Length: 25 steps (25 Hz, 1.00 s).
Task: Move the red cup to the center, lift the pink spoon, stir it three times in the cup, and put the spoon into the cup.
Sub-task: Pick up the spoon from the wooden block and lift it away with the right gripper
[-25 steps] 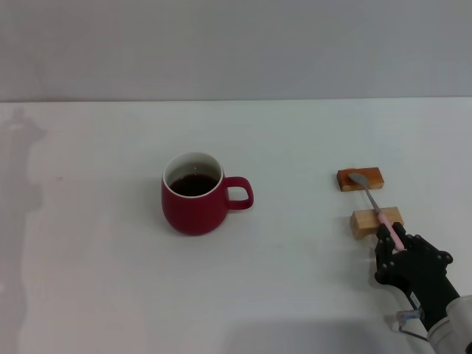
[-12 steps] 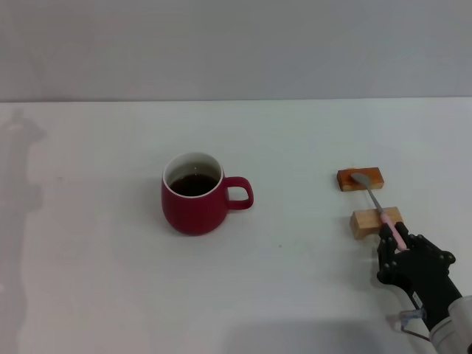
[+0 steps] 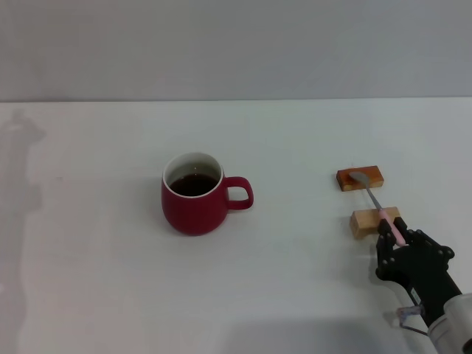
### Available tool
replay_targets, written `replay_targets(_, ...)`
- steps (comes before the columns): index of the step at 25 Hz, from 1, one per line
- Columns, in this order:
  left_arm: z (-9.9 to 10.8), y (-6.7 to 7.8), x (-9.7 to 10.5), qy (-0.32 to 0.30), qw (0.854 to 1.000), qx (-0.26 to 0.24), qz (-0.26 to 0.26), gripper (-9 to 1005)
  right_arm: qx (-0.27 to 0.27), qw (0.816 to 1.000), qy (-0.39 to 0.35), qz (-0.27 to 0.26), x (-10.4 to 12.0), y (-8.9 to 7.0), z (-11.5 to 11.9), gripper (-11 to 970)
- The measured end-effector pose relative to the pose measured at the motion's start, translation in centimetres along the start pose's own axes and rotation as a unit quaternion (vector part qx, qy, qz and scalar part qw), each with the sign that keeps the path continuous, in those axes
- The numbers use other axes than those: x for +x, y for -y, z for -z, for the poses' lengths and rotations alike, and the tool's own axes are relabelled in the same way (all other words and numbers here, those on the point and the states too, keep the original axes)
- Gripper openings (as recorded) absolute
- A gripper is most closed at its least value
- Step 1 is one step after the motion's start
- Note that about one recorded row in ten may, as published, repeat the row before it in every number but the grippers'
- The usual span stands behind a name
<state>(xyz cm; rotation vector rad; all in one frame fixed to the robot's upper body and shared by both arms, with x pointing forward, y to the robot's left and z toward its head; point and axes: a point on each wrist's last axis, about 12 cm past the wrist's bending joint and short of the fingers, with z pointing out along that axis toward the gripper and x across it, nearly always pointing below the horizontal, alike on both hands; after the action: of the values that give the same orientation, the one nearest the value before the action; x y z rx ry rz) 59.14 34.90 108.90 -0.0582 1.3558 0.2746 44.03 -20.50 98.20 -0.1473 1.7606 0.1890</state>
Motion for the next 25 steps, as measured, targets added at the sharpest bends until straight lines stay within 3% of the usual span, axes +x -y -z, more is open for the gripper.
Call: replay_targets(25,0.4,-0.5,0.3,-0.004,1.0,-0.004,-0.003,45,0.029,0.996,0.027,0.077,-2.2,-0.3,0.5,165)
